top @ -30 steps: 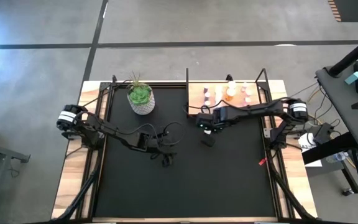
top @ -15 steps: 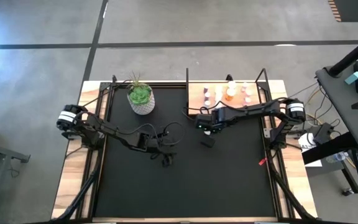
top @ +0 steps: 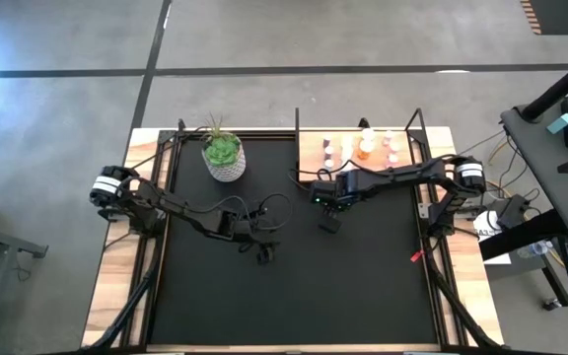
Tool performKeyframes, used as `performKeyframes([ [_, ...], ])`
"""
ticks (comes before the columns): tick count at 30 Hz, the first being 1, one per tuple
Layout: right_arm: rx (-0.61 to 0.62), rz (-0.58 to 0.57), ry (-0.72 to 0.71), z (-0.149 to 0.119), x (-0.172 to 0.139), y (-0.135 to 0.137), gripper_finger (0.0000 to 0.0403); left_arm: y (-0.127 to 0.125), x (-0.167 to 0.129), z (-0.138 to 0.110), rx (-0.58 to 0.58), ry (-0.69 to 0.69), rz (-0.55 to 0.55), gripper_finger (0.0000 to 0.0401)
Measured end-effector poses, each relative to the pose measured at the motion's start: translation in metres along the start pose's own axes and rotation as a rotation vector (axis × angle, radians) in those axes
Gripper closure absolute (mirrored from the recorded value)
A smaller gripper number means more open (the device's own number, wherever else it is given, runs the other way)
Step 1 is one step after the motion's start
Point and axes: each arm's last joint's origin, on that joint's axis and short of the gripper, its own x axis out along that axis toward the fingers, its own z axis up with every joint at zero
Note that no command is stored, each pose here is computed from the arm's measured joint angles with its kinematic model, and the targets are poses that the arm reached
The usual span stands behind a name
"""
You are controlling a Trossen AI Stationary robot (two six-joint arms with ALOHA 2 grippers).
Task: Pick and place medicine bottles onto shelf by color
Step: Put the orange pill bottle on the shelf aligned with the other orange pill bottles
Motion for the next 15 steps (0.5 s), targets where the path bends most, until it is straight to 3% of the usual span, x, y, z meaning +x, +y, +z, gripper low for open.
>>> performKeyframes([
  [10,0.125,-0.027,0.034,-0.019,-0.036,-0.012,0.0185,0.001,0.001,-0.003,0.003,0.008,0.003,0.0099],
  [15,0.244,-0.125,0.057,-0.03,-0.053,-0.028,0.0194,0.001,0.001,-0.003,0.004,0.009,0.004,0.0099],
])
